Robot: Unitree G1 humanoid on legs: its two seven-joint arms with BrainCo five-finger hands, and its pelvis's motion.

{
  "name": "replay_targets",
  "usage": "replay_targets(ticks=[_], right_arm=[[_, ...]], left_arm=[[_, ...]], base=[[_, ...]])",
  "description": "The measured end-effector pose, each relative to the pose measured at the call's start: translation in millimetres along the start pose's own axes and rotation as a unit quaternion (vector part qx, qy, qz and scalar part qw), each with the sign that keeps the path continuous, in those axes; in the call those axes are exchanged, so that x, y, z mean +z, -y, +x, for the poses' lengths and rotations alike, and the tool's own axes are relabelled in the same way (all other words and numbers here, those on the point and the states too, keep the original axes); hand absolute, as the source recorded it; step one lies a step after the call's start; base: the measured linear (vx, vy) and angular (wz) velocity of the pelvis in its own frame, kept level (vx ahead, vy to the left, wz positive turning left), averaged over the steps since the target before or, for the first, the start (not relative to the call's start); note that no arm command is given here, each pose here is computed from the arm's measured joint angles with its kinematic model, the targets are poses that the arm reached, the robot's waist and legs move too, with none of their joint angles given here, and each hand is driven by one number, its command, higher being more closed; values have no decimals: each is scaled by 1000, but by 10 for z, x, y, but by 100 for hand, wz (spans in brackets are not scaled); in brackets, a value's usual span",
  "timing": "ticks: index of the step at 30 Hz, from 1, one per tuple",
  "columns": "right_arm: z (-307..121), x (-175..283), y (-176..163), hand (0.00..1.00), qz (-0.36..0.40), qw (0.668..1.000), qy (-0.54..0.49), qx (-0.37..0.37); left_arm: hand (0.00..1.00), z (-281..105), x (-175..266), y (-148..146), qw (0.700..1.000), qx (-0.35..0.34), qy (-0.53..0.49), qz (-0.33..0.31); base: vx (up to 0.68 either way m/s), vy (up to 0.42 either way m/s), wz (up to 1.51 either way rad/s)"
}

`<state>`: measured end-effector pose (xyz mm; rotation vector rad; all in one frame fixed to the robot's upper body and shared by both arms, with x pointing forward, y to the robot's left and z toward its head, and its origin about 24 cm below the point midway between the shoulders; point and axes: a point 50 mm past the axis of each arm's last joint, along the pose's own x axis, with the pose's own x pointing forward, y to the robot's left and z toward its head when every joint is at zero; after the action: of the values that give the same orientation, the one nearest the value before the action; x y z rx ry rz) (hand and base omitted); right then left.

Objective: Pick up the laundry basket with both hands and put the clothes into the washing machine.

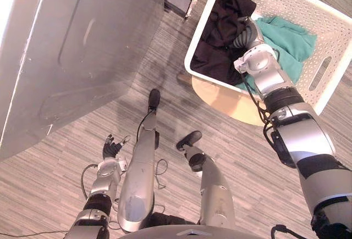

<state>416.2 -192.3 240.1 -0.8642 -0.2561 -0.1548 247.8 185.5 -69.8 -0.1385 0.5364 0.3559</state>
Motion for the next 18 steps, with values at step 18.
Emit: replay_targets(ticks=[18], right_arm=[[-208, -241, -555, 100, 226, 971, -77, 23]], left_arm=[[0, -9, -18, 59, 1000, -7, -7, -22]], base=[[9, -9, 0]])
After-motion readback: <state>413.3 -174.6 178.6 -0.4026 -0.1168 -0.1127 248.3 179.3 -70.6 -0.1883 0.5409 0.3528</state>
